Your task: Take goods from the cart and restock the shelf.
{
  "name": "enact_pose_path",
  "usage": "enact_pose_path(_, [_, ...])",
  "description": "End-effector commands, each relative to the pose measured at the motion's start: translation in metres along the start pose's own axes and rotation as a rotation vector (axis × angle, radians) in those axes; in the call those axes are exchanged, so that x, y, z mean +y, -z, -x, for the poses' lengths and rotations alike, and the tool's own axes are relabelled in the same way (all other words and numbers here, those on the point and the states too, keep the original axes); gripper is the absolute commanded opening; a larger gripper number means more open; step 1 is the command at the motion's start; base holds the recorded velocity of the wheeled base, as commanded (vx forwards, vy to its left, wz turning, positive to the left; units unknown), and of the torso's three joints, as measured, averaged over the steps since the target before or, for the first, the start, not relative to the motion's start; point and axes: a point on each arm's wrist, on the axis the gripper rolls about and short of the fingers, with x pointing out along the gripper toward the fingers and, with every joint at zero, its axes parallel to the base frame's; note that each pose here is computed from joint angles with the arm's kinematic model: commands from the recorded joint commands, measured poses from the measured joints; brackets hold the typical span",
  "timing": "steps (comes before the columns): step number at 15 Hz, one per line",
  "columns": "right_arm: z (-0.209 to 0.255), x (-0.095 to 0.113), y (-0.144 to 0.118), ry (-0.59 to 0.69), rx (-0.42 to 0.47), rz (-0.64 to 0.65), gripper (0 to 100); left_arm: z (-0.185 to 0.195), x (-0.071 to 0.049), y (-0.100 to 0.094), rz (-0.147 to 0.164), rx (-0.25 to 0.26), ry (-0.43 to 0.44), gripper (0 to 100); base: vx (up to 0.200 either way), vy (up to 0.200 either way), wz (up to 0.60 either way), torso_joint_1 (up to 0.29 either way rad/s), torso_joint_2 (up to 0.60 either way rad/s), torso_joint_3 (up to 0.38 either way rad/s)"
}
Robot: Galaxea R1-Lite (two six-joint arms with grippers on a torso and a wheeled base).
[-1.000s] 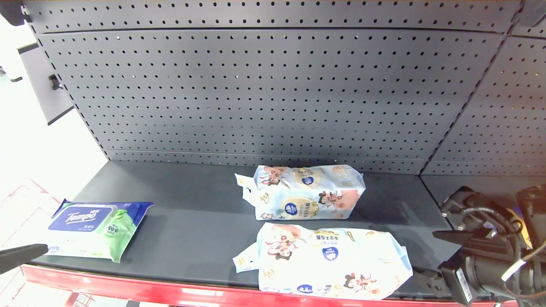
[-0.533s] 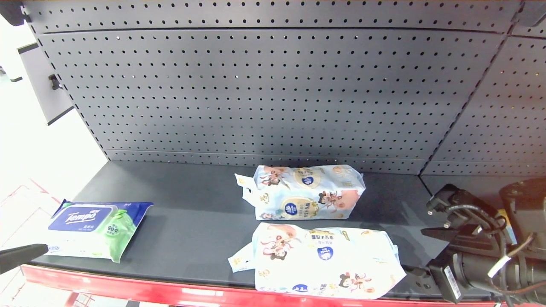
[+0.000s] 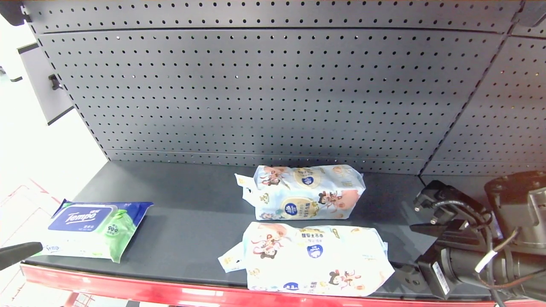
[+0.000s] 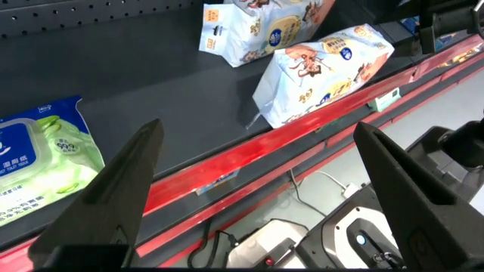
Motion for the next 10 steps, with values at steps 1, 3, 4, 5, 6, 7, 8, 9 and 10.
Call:
enact_pose_path(1, [-0.001, 0.002, -0.001, -0.006, 0.002, 0.004, 100, 0.0, 0.0, 0.0, 0.0, 0.0, 0.0, 100, 0.0, 0.0, 0.0, 0.0, 0.0, 0.0])
enact_pose_path(3, [0.0, 0.001, 0.002, -0.004, 0.007, 0.001, 100, 0.0, 0.0, 0.0, 0.0, 0.0, 0.0, 100, 0.0, 0.0, 0.0, 0.0, 0.0, 0.0])
enact_pose_path(4, [0.001, 0.001, 0.004, -0.002, 0.009, -0.001, 100, 0.0, 0.0, 0.0, 0.0, 0.0, 0.0, 100, 0.0, 0.0, 0.0, 0.0, 0.0, 0.0])
enact_pose_path(5, [0.001, 0.0, 0.005, 0.001, 0.008, -0.003, 100, 0.0, 0.0, 0.0, 0.0, 0.0, 0.0, 100, 0.0, 0.0, 0.0, 0.0, 0.0, 0.0])
enact_pose_path(6, [0.006, -0.001, 0.004, 0.008, -0.01, -0.008, 100, 0.0, 0.0, 0.0, 0.001, 0.002, 0.0, 100, 0.0, 0.0, 0.0, 0.0, 0.0, 0.0])
enact_pose_path(7, [0.014, -0.003, 0.005, 0.019, -0.036, -0.016, 100, 0.0, 0.0, 0.0, 0.0, 0.0, 0.0, 100, 0.0, 0.0, 0.0, 0.0, 0.0, 0.0])
enact_pose_path(8, [0.021, -0.004, 0.007, 0.028, -0.058, -0.02, 100, 0.0, 0.0, 0.001, 0.001, 0.002, 0.0, 100, 0.0, 0.0, 0.0, 0.0, 0.0, 0.0])
enact_pose_path(9, [0.038, -0.005, 0.015, 0.048, -0.106, -0.025, 100, 0.001, 0.0, 0.001, 0.0, -0.003, -0.002, 100, 0.0, 0.0, 0.0, 0.0, 0.0, 0.0])
enact_pose_path(10, [0.052, -0.006, 0.025, 0.077, -0.144, -0.032, 100, 0.002, 0.0, 0.003, 0.0, -0.004, -0.001, 100, 0.0, 0.0, 0.0, 0.0, 0.0, 0.0])
